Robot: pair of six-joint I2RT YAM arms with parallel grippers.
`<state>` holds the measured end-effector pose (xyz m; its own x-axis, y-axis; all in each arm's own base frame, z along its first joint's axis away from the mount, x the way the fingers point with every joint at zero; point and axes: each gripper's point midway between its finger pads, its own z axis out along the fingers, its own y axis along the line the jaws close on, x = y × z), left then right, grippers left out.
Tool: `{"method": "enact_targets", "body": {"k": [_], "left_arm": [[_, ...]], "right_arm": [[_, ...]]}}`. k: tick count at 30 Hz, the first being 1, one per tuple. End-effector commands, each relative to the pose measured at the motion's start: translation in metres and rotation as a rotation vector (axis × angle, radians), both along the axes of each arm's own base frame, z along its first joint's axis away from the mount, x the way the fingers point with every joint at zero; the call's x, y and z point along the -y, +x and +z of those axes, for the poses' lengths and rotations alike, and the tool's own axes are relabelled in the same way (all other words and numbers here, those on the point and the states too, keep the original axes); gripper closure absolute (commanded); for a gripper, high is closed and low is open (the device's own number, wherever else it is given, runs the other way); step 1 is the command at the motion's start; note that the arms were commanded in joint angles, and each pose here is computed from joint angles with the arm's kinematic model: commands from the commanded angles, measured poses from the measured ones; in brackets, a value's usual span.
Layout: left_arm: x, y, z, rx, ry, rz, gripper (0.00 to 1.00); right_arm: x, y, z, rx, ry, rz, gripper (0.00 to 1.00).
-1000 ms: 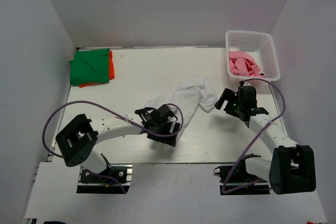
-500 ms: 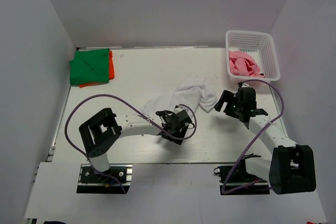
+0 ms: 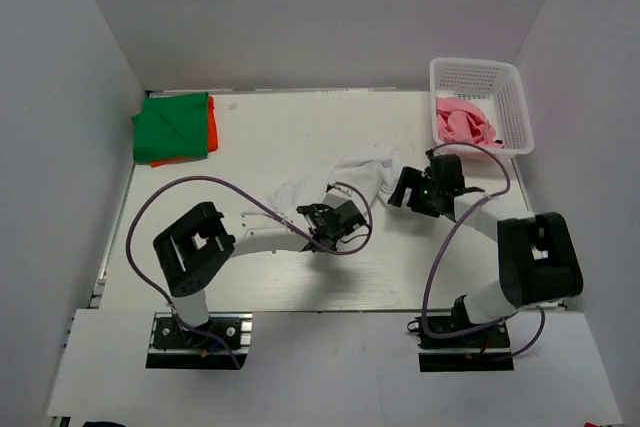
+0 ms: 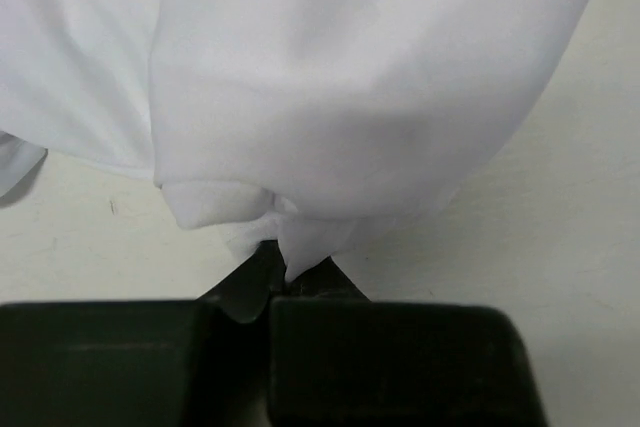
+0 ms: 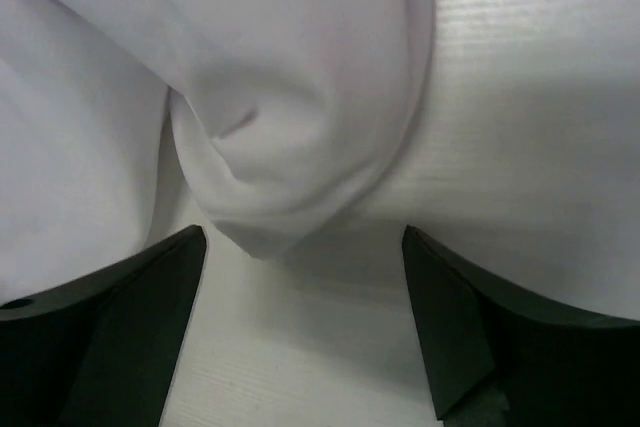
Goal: Fold and stack the t-shirts
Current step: Flatten out the tshirt
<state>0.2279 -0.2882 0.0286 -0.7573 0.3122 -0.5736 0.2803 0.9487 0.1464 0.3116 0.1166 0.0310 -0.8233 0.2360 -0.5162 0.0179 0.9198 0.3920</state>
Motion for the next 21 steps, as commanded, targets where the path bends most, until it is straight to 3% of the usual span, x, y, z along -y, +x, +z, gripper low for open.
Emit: {"method": "enact_targets", "body": {"k": [1, 4, 5, 9, 16, 21], "left_arm": [[0.017, 0.030, 0.064, 0.151, -0.181, 0.045, 1.00], [0.024, 0.034, 0.096, 0.161, -0.302, -0.010, 1.00], [0.028, 0.037, 0.106, 0.172, -0.344, -0.022, 1.00], [0.030, 0.046, 0.142, 0.199, -0.441, -0.054, 1.00], [0.002, 0.080, 0.232, 0.409, -0.514, -0.004, 1.00], [-0.044, 0.091, 0.317, 0.652, -0.557, 0.117, 1.00]], "right_arm": [[-0.016, 0.011, -0.005, -0.019, 0.025, 0.021, 0.15], [-0.024, 0.027, 0.003, 0.030, 0.039, 0.018, 0.38], [-0.025, 0.029, 0.002, 0.026, 0.037, 0.002, 0.57], [-0.021, 0.055, 0.018, 0.092, 0.016, -0.048, 1.00], [-0.005, 0.091, 0.122, 0.382, -0.062, -0.065, 1.00], [0.005, 0.084, 0.231, 0.636, -0.081, -0.045, 1.00]]}}
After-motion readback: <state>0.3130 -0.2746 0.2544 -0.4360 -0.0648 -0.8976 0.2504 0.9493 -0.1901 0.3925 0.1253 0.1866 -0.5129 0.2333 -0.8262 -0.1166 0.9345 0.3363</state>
